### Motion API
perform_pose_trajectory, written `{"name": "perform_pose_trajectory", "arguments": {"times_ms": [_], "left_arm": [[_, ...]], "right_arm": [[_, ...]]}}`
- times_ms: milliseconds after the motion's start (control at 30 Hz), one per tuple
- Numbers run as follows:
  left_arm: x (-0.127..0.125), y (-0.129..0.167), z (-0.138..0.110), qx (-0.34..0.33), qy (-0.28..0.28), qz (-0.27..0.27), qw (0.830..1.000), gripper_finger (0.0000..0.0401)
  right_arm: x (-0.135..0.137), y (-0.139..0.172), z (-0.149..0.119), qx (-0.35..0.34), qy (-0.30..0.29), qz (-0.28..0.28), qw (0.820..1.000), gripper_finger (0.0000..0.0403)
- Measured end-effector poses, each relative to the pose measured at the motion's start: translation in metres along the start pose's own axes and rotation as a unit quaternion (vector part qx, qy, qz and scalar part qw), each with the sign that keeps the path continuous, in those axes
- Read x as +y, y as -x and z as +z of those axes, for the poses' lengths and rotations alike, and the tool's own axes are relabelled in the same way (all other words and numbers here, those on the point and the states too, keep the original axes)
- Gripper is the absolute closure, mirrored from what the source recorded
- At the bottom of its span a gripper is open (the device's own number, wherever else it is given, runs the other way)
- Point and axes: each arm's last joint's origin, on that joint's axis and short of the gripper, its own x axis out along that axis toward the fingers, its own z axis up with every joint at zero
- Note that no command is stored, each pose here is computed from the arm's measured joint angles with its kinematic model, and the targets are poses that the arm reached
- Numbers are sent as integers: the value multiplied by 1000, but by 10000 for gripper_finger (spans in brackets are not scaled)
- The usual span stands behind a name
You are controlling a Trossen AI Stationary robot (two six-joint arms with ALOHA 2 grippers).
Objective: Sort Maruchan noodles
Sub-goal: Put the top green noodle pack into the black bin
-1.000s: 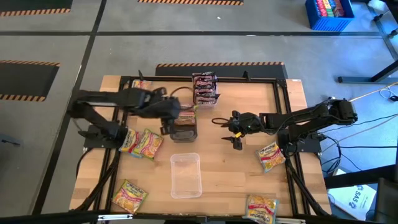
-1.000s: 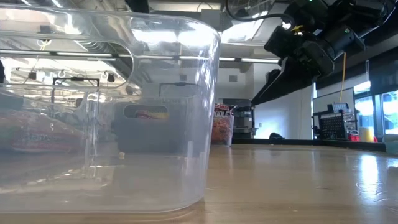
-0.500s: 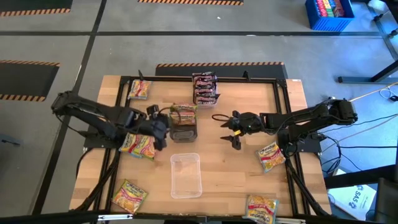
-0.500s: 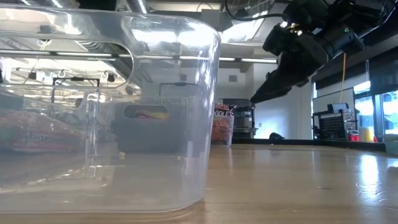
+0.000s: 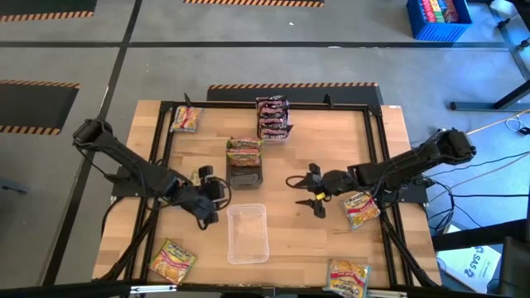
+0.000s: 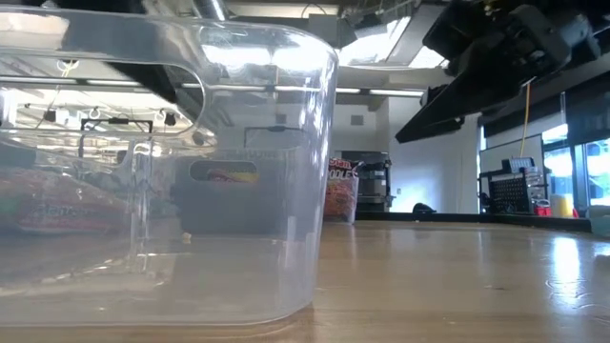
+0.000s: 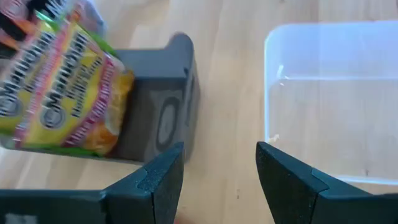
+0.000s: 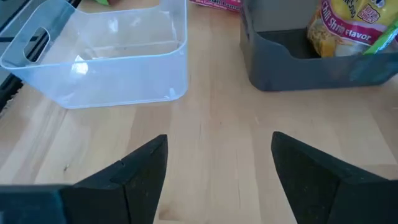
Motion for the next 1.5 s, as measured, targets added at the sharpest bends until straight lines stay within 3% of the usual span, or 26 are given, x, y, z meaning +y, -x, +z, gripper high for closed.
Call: {"name": "perform_pose_trajectory", "arguments": {"times_ms": [400, 500, 633, 833, 1000, 1200, 1500], "left_arm": [[-6, -6, -7, -27, 28, -17, 999, 209], [-3, 7, -5, 4, 74, -11, 997, 209], [10, 33, 3, 61, 118, 35, 990, 213], [26, 56, 2, 133, 179, 70, 972, 214], [42, 54, -14, 199, 218, 95, 951, 214], [70, 52, -31, 218, 272, 98, 932, 214], [93, 44, -51, 218, 358, 41, 907, 214]], "right_arm": [[13, 2, -2, -4, -9, -10, 1000, 134], [13, 2, -2, -4, -10, -9, 1000, 134], [13, 2, -2, -4, -11, -11, 1000, 134], [13, 2, -2, -4, -18, -11, 1000, 134], [13, -1, -4, 3, -18, -12, 1000, 134], [13, -10, -12, 24, -22, -16, 999, 134], [13, -15, -14, 22, -21, -17, 999, 134]]}}
